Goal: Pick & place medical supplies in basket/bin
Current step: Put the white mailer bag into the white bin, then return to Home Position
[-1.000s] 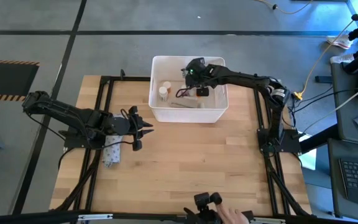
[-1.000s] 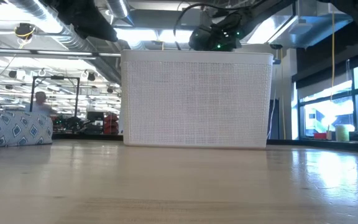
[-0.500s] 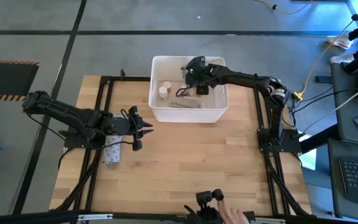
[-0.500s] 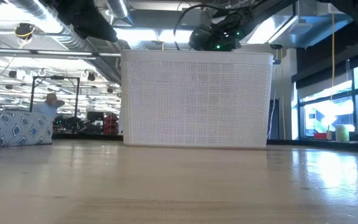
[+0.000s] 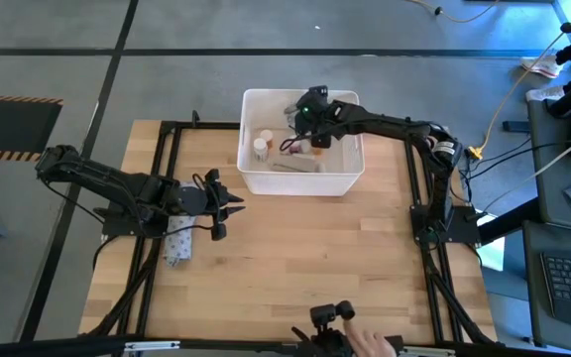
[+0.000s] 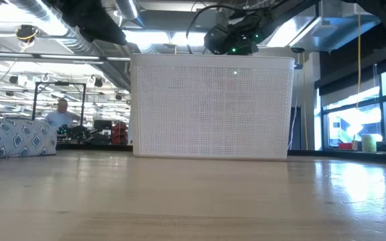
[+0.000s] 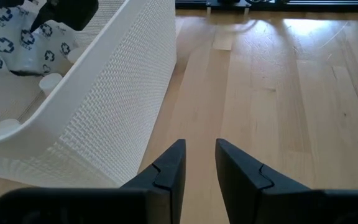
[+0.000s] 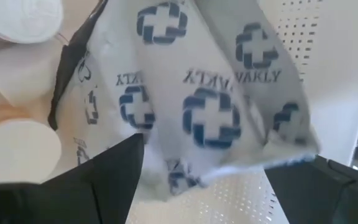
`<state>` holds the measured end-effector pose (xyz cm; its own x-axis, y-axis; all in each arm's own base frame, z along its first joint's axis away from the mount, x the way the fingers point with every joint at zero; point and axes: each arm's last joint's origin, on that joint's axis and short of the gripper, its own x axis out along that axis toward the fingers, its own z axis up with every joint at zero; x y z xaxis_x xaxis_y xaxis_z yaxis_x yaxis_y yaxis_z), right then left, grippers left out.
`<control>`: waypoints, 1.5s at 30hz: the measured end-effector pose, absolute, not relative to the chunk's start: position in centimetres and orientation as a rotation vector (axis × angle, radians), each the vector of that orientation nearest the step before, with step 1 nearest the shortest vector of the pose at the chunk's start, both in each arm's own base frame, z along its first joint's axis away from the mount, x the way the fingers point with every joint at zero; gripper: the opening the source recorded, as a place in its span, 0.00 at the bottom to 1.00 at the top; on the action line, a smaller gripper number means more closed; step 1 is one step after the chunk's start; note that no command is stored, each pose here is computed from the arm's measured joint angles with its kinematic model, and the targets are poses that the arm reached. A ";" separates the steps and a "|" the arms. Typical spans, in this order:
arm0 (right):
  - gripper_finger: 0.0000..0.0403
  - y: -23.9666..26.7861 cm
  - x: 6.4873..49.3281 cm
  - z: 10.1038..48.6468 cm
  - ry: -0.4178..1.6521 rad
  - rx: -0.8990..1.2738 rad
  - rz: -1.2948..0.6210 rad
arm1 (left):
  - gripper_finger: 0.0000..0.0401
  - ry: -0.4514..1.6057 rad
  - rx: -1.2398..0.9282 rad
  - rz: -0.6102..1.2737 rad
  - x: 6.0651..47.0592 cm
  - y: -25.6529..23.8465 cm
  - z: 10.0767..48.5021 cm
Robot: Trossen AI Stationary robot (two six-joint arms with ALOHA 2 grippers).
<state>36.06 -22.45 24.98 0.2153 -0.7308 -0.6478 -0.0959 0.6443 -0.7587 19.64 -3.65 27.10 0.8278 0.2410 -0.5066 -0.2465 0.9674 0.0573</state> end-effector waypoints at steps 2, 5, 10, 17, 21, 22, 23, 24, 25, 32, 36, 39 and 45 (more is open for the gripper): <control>0.79 -22.4 36.1 24.9 1.298 -0.786 -0.496 | 0.20 0.536 -0.011 0.259 19.6 -3.6 27.1; 0.79 -22.3 36.2 24.9 1.275 -0.775 -0.463 | 0.20 0.536 -0.011 0.259 19.6 -3.6 27.1; 0.79 -22.3 36.3 24.9 1.254 -0.766 -0.450 | 0.20 0.536 -0.011 0.259 19.6 -3.6 27.1; 0.79 -22.5 36.5 25.2 1.214 -0.770 -0.485 | 0.20 0.536 -0.011 0.259 19.6 -3.6 27.1; 0.79 -22.7 36.8 25.8 1.191 -0.796 -0.591 | 0.20 0.536 -0.010 0.260 19.6 -3.6 27.1; 0.79 -22.6 36.9 26.1 1.179 -0.802 -0.608 | 0.20 0.536 -0.010 0.263 19.6 -3.6 27.1; 0.79 -22.4 36.9 26.5 1.161 -0.804 -0.620 | 0.20 0.535 -0.009 0.265 19.6 -3.6 27.1; 0.79 -22.2 36.9 26.9 1.139 -0.797 -0.636 | 0.20 0.534 -0.007 0.271 19.6 -3.6 27.1; 0.79 -21.9 37.0 27.4 1.109 -0.792 -0.652 | 0.20 0.532 -0.004 0.280 19.6 -3.6 27.1; 0.79 -17.8 34.9 33.3 0.901 -0.617 -0.693 | 0.20 0.501 0.015 0.306 19.1 -3.4 27.6; 0.79 -13.7 30.6 37.3 0.800 -0.327 -0.514 | 0.20 0.503 -0.005 0.270 19.1 -3.5 27.7; 0.79 -10.8 26.7 40.2 0.728 -0.136 -0.367 | 0.20 0.506 -0.058 0.251 19.2 -3.6 27.6; 0.79 -7.0 20.6 41.9 0.651 0.151 -0.235 | 0.20 0.454 -0.012 0.317 19.5 -3.4 28.0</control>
<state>20.56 -7.04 41.89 0.7701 -0.1684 -0.6153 0.2627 0.9627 0.0654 19.46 -3.42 27.97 0.8508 0.2983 -0.4327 -0.3036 0.9510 0.0587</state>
